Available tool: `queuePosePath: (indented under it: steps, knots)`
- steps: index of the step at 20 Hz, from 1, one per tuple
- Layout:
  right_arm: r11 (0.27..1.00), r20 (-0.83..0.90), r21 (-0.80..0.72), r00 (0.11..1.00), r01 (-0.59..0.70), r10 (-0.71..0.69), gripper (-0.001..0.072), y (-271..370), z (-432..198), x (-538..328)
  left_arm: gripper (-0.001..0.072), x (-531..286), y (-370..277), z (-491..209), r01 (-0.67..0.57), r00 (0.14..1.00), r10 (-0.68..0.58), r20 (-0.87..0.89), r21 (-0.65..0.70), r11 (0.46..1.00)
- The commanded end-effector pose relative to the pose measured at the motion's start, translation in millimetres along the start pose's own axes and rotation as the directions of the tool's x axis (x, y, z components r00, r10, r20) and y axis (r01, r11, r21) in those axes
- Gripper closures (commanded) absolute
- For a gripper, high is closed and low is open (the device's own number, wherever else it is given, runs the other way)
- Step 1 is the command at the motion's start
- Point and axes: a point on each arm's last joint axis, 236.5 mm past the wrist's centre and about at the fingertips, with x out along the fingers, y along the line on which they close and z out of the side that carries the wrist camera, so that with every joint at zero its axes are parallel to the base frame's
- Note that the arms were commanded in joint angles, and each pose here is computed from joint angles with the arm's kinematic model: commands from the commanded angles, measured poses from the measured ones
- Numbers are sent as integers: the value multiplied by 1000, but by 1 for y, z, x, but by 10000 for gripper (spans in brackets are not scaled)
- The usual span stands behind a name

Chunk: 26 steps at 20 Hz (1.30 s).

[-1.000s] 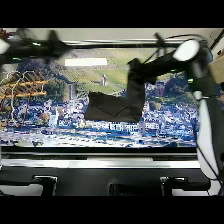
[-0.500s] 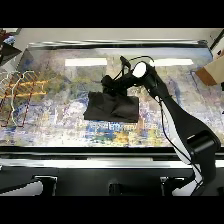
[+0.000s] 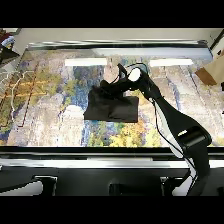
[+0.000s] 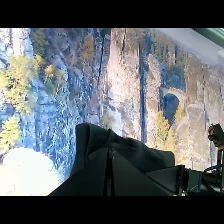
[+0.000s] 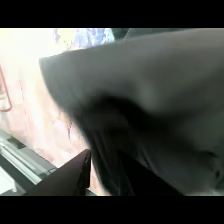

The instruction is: Fold the clothes and pants, and hang the long-sleeved shirts on hangers.

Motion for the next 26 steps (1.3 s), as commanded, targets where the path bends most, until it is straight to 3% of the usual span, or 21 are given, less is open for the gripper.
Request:
queuePosePath:
  steps: [1,3,6,7,14,20,26]
  knots:
    - [999,-7,24,999,-38,38,371,7,-1,2,690,3,3,0,-4,1000,4,-7,-5,1000]
    - [998,-22,28,998,-55,56,296,14,-5,-3,689,4,4,0,-5,1000,5,-7,-6,1000]
    - [998,6,-27,998,-60,60,291,16,5,-43,689,4,4,0,-5,1000,5,-8,-6,1000]
    - [998,26,-43,998,-53,54,257,10,14,-68,689,4,4,0,-5,1000,5,-8,-6,1000]
    - [993,150,-1,982,118,-117,172,-126,64,-221,689,4,4,0,-4,1000,4,-9,-7,1000]
    - [997,44,78,999,15,-18,170,-205,18,-167,689,4,4,-1,-4,1000,4,-9,-6,1000]
    - [980,108,182,992,-82,63,174,-236,-6,-119,689,4,4,0,-4,1000,4,-9,-11,1000]
